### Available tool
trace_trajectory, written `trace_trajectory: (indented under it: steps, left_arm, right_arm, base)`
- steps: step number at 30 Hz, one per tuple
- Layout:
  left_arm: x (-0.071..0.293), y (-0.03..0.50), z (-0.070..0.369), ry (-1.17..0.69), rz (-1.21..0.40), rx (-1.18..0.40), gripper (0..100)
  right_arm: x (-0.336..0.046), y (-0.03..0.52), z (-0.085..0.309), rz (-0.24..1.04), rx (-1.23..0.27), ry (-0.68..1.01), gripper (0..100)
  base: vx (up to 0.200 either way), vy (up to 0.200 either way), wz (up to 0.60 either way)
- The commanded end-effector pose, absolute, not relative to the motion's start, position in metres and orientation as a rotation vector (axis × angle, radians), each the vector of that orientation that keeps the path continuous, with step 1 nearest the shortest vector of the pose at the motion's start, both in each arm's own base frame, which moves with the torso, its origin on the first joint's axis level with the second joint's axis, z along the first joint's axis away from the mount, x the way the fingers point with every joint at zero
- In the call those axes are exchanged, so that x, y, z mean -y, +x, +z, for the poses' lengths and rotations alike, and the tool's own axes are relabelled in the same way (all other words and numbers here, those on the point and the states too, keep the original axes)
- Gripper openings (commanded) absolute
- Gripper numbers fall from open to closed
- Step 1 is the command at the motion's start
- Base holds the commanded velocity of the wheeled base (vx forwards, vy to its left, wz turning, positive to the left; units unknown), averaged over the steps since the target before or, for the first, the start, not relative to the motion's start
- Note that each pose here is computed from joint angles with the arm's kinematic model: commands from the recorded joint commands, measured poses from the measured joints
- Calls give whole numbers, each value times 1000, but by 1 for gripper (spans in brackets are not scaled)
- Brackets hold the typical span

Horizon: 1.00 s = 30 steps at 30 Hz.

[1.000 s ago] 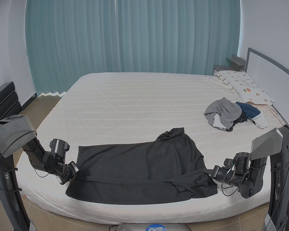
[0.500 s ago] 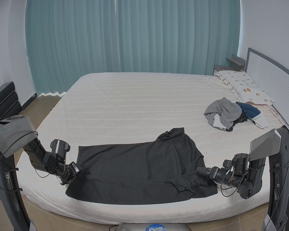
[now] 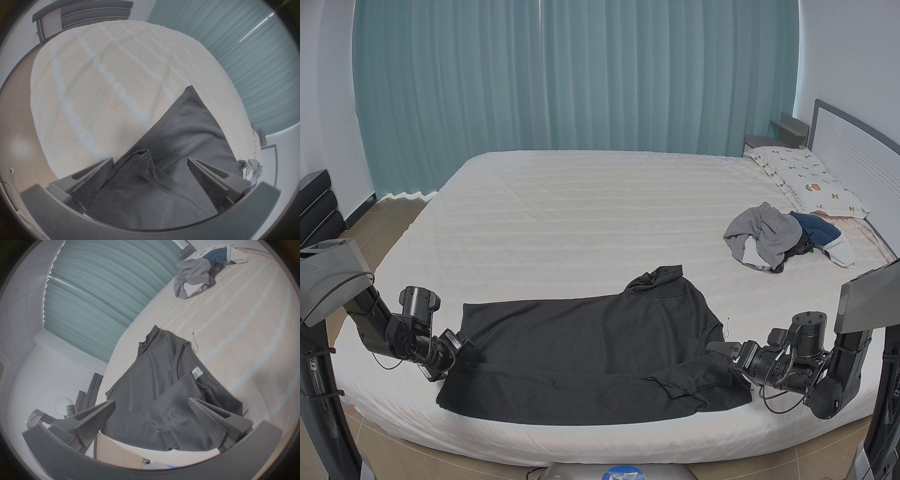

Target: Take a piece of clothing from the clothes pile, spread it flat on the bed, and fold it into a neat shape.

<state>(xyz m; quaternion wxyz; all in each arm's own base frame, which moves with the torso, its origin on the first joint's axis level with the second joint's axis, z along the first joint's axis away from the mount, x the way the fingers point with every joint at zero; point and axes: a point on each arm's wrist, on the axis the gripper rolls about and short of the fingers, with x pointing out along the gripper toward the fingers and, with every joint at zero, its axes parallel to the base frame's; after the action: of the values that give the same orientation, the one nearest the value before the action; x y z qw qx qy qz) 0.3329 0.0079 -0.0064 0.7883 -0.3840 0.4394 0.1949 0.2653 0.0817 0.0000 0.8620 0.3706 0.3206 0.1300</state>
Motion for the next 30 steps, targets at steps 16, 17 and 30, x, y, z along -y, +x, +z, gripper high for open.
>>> trace_trajectory:
  steps: [16, 17, 30]
  left_arm:
    - [-10, 331, -6, -848, 420, -929, 100]
    - [-10, 331, -6, -848, 420, -929, 100]
    - [-10, 330, -6, -847, 420, -930, 100]
  right_arm:
    - [-107, 247, -36, 149, -822, 817, 100]
    - [-107, 248, -37, 146, -824, 816, 100]
    - [-117, 263, -47, 111, -767, 795, 100]
  base:
    - [0, 0, 0]
    - [0, 0, 0]
    - [0, 0, 0]
